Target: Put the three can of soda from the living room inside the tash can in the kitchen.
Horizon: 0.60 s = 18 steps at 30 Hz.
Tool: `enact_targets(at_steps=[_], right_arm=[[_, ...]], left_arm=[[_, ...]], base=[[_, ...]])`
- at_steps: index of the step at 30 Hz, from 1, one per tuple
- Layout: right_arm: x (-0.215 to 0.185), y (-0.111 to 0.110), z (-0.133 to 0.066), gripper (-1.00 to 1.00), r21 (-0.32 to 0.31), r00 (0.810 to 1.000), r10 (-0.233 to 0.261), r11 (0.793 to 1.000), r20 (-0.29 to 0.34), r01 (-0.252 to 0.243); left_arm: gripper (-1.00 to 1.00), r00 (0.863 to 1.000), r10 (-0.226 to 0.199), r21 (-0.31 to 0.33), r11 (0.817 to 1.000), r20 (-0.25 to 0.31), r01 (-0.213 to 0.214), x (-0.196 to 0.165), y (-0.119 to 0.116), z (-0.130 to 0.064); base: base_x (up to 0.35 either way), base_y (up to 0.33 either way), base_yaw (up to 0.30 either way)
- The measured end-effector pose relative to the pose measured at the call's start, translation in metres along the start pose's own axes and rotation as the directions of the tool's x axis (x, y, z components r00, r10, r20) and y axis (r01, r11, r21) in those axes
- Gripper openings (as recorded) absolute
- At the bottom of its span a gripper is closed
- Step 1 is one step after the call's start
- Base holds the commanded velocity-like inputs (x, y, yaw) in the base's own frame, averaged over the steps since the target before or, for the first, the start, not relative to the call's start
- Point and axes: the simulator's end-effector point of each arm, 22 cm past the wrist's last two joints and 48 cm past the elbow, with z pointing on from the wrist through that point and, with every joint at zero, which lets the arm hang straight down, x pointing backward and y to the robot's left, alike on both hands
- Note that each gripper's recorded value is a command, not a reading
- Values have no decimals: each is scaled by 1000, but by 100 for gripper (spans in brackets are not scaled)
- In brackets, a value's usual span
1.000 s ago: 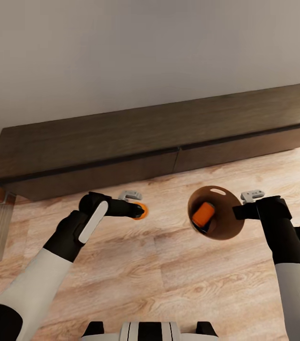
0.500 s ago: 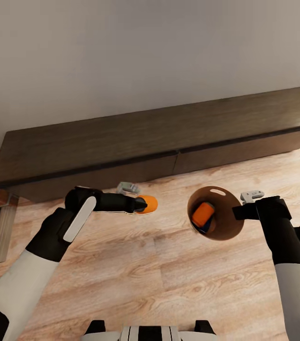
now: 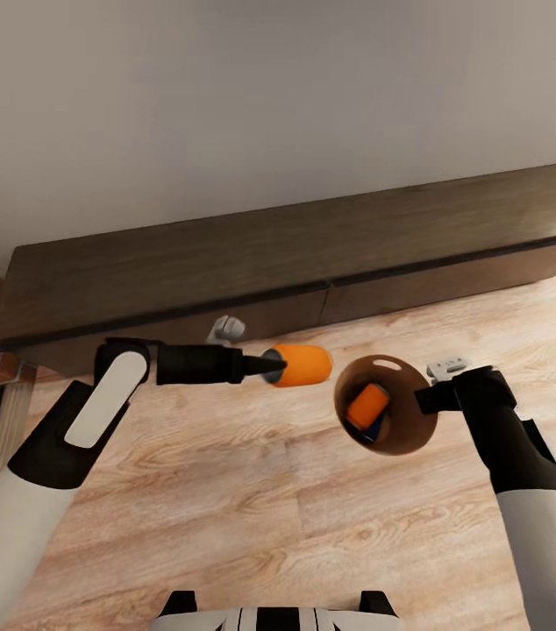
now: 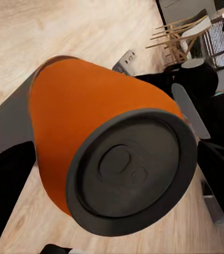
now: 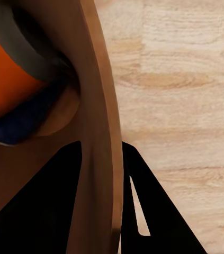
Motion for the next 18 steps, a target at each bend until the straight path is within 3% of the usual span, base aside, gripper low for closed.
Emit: enact_targets(at_steps=[4, 9, 13, 16, 18], right_arm=[[-2, 11, 1, -100, -15, 1000, -9, 1000, 0, 9], [-6, 30, 2, -100, -37, 1000, -28, 999, 5, 28], [-9, 41, 2, -100, -46, 999, -36, 998, 10, 36], [-11, 43, 2, -100, -42, 999, -42, 998, 13, 42], [-14, 48, 0, -100, -41, 998, -57, 997, 21, 58]], left_arm=[[-100, 1000, -2, 34, 999, 9, 2, -4, -12, 3], [-100, 1000, -10, 82, 997, 15, 9, -5, -33, 26], [-100, 999, -7, 47, 999, -53, 9, 19, -34, 53], [-100, 997, -14, 27, 1000, -78, 16, 28, -31, 63], [-100, 991, 14, -16, 1000, -133, -16, 48, -30, 80]], base=[[0, 0, 0], [0, 0, 0], [0, 0, 0], [0, 0, 0], [0, 0, 0]])
